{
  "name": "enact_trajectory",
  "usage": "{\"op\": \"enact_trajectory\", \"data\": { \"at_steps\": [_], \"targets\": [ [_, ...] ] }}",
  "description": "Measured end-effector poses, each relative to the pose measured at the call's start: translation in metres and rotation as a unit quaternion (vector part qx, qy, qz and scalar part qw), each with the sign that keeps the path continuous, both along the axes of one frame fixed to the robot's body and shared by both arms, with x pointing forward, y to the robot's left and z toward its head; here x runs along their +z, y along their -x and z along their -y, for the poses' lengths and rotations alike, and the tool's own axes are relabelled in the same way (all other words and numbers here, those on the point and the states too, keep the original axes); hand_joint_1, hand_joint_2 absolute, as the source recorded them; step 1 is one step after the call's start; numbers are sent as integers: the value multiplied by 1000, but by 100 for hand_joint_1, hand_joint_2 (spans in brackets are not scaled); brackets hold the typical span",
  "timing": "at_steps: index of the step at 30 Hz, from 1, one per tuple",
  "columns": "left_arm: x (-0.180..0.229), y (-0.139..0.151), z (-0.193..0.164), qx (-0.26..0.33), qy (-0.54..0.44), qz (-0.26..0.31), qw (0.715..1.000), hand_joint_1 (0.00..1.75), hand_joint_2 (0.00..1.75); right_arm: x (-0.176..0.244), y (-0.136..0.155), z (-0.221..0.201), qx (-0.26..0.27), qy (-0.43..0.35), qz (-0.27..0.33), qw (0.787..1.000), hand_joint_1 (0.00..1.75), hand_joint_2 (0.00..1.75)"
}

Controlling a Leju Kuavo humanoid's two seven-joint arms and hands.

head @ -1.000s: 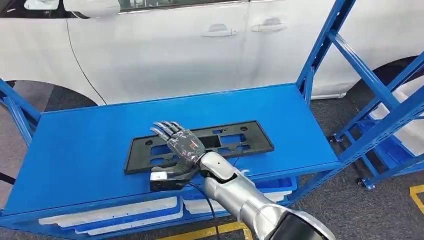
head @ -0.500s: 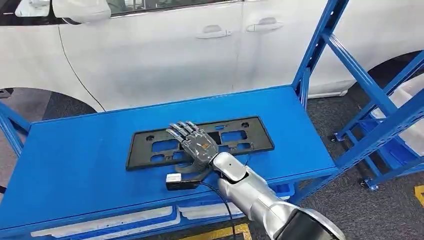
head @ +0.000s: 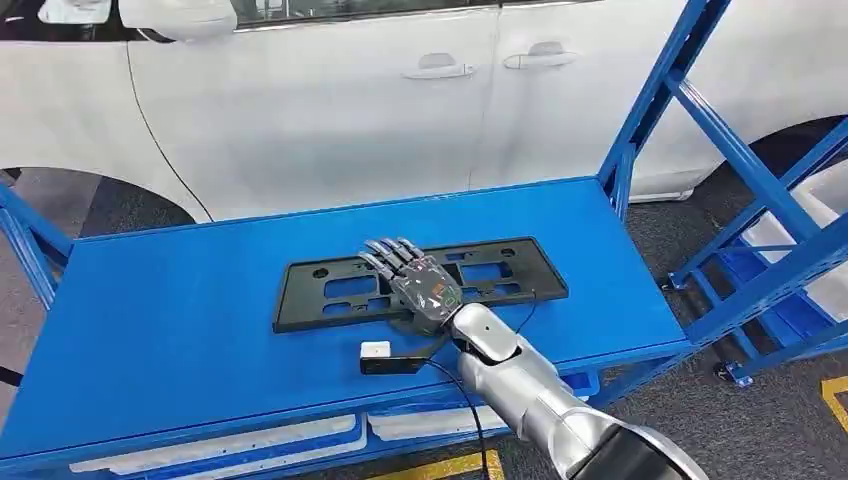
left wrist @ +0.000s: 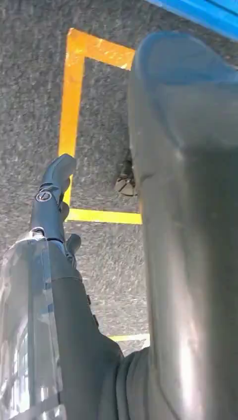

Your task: Take the parts from the cabinet and place them on the table.

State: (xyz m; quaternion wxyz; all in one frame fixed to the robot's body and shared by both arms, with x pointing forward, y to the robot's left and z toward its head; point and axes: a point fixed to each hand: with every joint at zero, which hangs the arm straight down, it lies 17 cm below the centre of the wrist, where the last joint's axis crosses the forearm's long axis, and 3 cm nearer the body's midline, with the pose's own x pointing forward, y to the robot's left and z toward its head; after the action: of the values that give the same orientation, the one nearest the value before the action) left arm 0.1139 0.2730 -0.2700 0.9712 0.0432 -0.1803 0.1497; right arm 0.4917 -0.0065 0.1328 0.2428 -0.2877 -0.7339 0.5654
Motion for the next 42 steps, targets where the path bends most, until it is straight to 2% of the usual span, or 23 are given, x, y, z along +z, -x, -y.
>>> {"op": "enact_trajectory", "data": {
  "at_steps": [7, 13, 17, 18, 19, 20, 21, 28, 42],
  "targets": [
    [1, -3, 0, 0, -1, 6, 1000, 0, 0, 4, -8, 10, -31, 57, 61, 996, 0, 175],
    [0, -1, 0, 1, -1, 4, 1000, 0, 0, 0, -10, 15, -40, 74, 69, 994, 0, 175],
    [1, -4, -2, 3, -2, 6, 1000, 0, 0, -3, -14, 18, -58, 124, 103, 985, 0, 175],
    [1, -5, -2, 3, -2, 7, 1000, 0, 0, -5, -15, 19, -60, 135, 107, 983, 17, 175],
    [1, -4, -2, 3, -2, 6, 1000, 0, 0, -7, -16, 20, -62, 142, 109, 982, 119, 175],
    [1, -3, -2, 3, -2, 6, 1000, 0, 0, -9, -17, 22, -64, 148, 107, 981, 164, 175],
    [1, -3, -2, 4, -2, 5, 1000, 0, 0, -12, -19, 24, -65, 154, 104, 981, 173, 175],
    [1, -4, -3, 4, -2, 7, 1000, 0, 0, -37, -21, 36, -72, 180, 69, 979, 175, 175],
    [4, -8, 1, 1, 7, 25, 1000, 0, 0, -43, -26, 42, -76, 184, 49, 979, 175, 175]
  ]
}}
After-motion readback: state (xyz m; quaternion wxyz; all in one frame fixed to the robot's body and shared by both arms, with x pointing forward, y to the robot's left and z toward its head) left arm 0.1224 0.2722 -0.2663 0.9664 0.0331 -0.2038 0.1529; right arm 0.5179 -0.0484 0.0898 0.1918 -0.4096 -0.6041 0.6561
